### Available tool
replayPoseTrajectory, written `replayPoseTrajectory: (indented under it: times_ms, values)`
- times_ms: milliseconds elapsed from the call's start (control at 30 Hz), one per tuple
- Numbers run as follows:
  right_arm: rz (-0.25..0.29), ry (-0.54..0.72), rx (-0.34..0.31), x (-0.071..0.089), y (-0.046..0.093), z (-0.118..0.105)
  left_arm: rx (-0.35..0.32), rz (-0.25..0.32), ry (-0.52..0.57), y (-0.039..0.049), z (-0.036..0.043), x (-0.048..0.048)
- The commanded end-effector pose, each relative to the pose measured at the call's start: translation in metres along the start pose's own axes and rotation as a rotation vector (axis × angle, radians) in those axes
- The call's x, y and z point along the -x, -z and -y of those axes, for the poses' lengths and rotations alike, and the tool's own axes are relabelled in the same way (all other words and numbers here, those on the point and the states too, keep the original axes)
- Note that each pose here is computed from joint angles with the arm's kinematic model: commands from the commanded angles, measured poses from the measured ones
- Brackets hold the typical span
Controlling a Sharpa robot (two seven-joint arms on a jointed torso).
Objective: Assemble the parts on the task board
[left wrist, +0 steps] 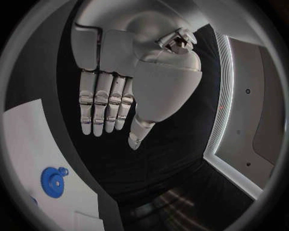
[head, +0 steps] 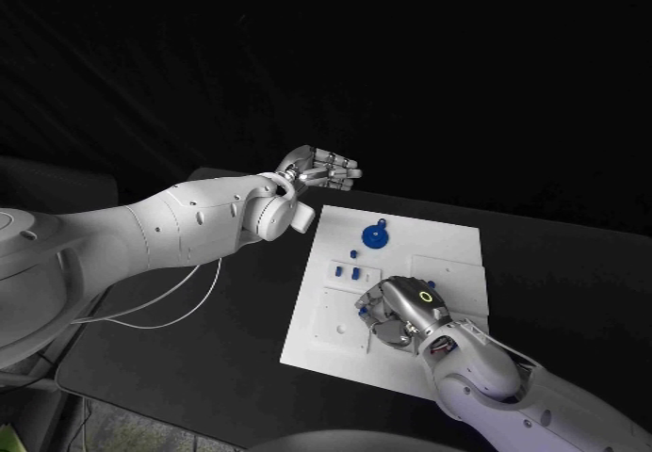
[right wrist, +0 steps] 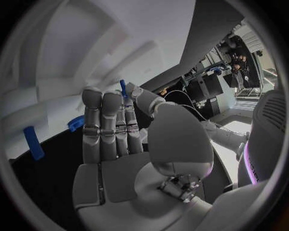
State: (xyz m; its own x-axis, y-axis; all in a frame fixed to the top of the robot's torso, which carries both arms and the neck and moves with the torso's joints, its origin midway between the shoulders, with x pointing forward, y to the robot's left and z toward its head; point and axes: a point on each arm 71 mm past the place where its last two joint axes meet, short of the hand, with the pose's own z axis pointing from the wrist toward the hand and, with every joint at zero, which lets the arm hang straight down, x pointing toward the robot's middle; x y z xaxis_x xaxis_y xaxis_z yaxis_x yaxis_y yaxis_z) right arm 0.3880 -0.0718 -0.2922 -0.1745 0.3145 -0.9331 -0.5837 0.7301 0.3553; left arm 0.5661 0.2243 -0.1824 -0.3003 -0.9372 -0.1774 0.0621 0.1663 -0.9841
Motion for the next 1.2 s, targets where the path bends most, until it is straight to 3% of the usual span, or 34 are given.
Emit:
replayPoseTrajectory:
  times_ms: [33,433,1200]
  values:
    - [-0.041,0.027,0.005,-0.0053,0.0010,-0.0011,-0.008,-0.009,0.008,-0.0010,0.0018,-0.0022]
    - [-0.069,0.039,0.003,-0.0114,0.0013,-0.0034,-0.006,-0.015,0.010,-0.0017,0.0018,-0.0039]
    - [-0.035,0.002,-0.026,-0.0099,0.0018,0.0000,0.003,-0.024,0.013,-0.0021,0.0012,-0.0051]
